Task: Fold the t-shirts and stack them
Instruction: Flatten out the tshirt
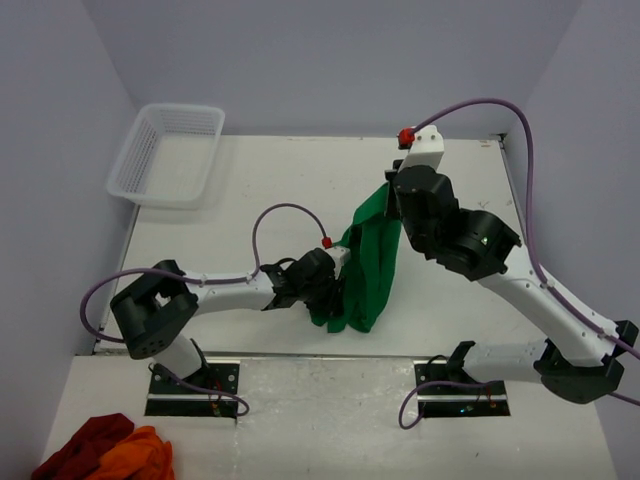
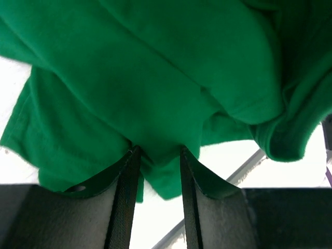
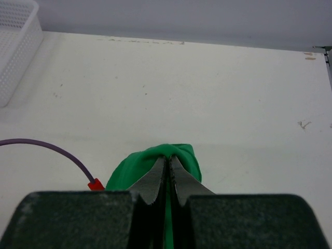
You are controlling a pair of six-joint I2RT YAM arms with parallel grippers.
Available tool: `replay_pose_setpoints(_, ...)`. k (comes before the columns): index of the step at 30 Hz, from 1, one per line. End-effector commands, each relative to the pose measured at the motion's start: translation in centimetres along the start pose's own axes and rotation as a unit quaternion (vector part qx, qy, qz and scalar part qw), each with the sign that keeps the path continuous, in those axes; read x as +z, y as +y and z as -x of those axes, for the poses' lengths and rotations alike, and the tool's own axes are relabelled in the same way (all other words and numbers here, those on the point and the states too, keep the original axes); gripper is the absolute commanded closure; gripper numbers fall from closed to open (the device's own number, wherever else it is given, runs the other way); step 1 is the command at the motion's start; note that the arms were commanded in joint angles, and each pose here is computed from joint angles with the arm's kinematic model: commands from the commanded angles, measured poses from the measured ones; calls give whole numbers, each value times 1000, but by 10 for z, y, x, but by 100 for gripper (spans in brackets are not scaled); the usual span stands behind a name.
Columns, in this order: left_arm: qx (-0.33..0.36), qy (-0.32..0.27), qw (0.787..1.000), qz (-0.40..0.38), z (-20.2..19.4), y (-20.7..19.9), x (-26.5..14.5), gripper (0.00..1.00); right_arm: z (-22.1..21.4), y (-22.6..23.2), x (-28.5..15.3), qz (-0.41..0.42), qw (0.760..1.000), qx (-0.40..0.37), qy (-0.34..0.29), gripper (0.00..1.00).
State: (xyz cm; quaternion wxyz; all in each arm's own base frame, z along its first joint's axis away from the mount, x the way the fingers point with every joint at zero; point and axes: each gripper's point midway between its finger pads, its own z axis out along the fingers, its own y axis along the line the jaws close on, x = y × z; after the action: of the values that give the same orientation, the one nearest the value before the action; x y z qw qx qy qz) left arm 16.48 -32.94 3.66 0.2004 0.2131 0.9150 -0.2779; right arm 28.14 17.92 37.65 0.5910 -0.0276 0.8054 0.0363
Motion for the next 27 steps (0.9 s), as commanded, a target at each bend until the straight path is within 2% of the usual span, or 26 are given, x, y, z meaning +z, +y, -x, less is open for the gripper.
replay_pose_setpoints(1, 2, -23, 1000, -14, 19, -13, 8, 62, 10, -3, -6, 6, 1000, 24, -18, 100)
replay_pose_setpoints(4, 3, -21, 1000, -7, 19, -10, 13, 64, 10, -6, -8, 5, 999, 25, -20, 100)
replay_pose_setpoints(6, 5, -22, 1000, -1, 20, -8, 15, 69, 10, -7, -9, 5, 999, 24, -20, 100)
replay_pose_setpoints(7, 6, -20, 1000, 3, 19, -6, 16, 86, 9, -8, -9, 4, 1000, 24, -20, 100)
replay_pose_setpoints(8, 5, -19, 1000, 10, 21, -5, 14, 98, 9, -9, -10, 3, 999, 25, -21, 100)
replay_pose_setpoints(12, 7, -55, 997, 54, 38, 3, -12, 100, 9, -16, -9, -13, 999, 22, -24, 100)
replay_pose_setpoints(15, 5, -126, 985, 118, 70, 15, -63, 100, 7, -22, -9, -23, 999, 23, -25, 100)
replay_pose_setpoints(16, 2, -169, 979, 113, 91, 5, -95, 100, 6, -25, -9, -26, 999, 23, -25, 100)
replay_pose_setpoints(17, 2, -173, 976, 136, 91, 12, -114, 100, 6, -27, -10, -28, 999, 23, -26, 100)
replay_pose_setpoints(19, -8, -249, 957, 148, 120, 7, -174, 100, 8, -30, -10, -34, 999, 21, -28, 100)
replay_pose_setpoints(21, -9, -271, 947, 175, 126, 13, -212, 100, 12, -33, -11, -37, 999, 13, -32, 100)
replay_pose_setpoints(22, -15, -306, 938, 161, 138, 4, -245, 100, 18, -33, -13, -36, 999, 12, -37, 100)
replay_pose_setpoints(27, -9, -384, 910, 159, 150, 2, -331, 100, 55, -43, -30, -29, 996, 8, -81, 100)
